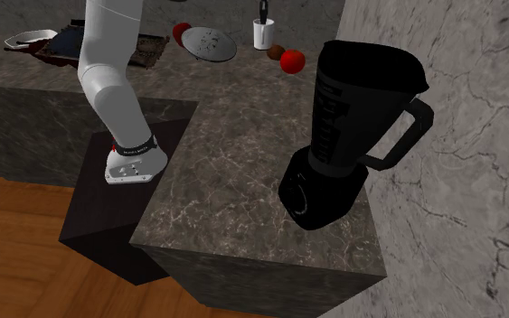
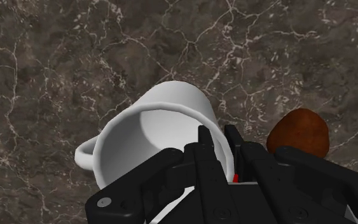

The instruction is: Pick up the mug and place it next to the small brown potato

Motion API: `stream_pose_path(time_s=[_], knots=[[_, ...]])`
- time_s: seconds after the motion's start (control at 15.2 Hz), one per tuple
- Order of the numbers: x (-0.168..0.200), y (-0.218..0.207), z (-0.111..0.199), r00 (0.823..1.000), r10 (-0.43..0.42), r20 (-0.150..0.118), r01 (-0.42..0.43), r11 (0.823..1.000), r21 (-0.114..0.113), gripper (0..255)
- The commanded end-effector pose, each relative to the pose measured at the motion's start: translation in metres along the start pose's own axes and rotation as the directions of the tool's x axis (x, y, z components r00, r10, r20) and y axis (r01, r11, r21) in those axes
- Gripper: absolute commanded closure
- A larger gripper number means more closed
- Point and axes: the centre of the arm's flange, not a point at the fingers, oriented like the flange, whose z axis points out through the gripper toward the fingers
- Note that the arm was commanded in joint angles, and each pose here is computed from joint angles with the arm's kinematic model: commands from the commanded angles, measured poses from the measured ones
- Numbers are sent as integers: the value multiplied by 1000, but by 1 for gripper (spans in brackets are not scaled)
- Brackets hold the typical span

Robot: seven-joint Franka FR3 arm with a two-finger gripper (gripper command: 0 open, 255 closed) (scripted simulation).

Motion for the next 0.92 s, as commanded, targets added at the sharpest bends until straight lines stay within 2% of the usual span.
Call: stream_pose_path(time_s=[0.0, 0.86], knots=[[0, -1, 9, 1000, 0, 0, 0, 1000, 1, 255], [1, -5, 77, 1000, 0, 0, 0, 1000, 1, 255]])
